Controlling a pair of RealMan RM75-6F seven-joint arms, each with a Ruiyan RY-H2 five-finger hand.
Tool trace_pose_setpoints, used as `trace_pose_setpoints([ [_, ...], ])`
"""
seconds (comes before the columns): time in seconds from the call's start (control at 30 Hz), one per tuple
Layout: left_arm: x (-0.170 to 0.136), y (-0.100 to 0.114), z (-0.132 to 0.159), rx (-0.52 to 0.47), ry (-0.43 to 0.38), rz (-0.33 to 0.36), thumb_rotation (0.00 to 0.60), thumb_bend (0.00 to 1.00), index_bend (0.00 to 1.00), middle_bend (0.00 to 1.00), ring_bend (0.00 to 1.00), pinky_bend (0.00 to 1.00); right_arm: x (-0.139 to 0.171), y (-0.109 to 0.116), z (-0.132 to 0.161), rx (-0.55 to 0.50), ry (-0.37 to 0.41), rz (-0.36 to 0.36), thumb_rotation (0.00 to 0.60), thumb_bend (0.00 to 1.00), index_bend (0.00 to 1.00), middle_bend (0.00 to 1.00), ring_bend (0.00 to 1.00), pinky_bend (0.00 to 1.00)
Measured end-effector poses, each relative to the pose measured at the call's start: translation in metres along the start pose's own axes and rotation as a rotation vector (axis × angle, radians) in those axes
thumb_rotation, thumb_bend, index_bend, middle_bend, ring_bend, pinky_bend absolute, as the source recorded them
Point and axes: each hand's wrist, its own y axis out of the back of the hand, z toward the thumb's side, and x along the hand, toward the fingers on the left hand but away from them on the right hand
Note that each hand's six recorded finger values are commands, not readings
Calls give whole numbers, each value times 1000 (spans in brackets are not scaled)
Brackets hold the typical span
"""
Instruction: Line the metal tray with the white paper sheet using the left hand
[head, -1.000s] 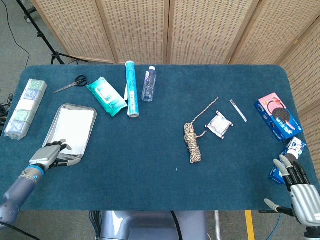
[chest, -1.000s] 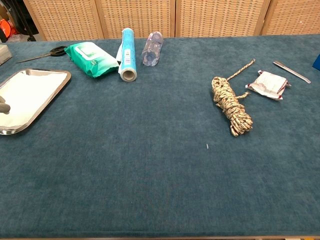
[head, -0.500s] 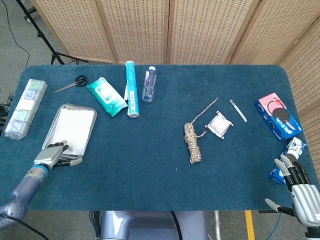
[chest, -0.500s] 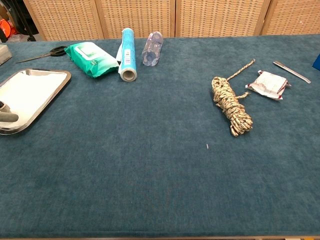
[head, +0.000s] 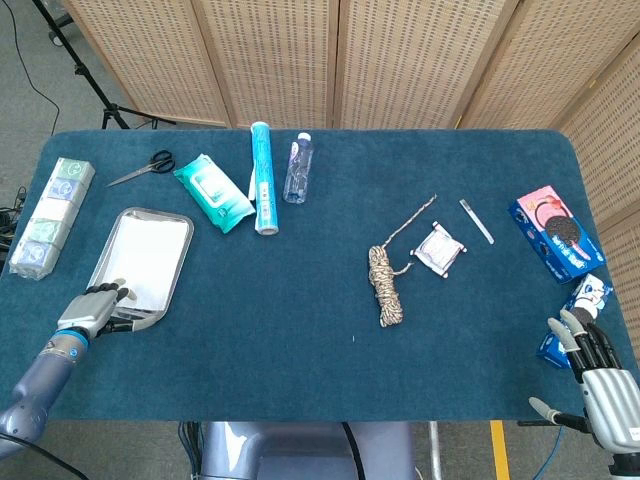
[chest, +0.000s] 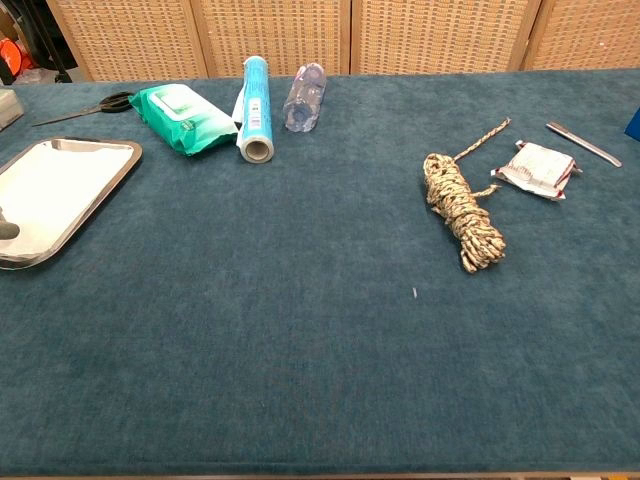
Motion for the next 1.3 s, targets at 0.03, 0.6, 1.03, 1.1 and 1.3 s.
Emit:
trace_pose_setpoints([
  [0.03,0,0,-1,0,2,0,117,0,237,0,0,0,0,0,0,0,0,1,600,0,0,0,0,0],
  [0.6,0,-1,-20,19,41,-5,115,0,237,0,0,0,0,-1,0,2,1,1,600,0,0,0,0,0],
  [1.03,0,-2,-35,38,75,-11,115,0,237,0,0,0,0,-1,1,3,2,3,600,0,0,0,0,0],
  [1.1,1,-2,-38,43,81,-7,116,0,237,0,0,0,0,-1,1,4,3,3,600,0,0,0,0,0],
  [1.3,2,1,-46,46,100,12,116,0,237,0,0,0,0,-2,1,7,4,7,600,0,0,0,0,0],
])
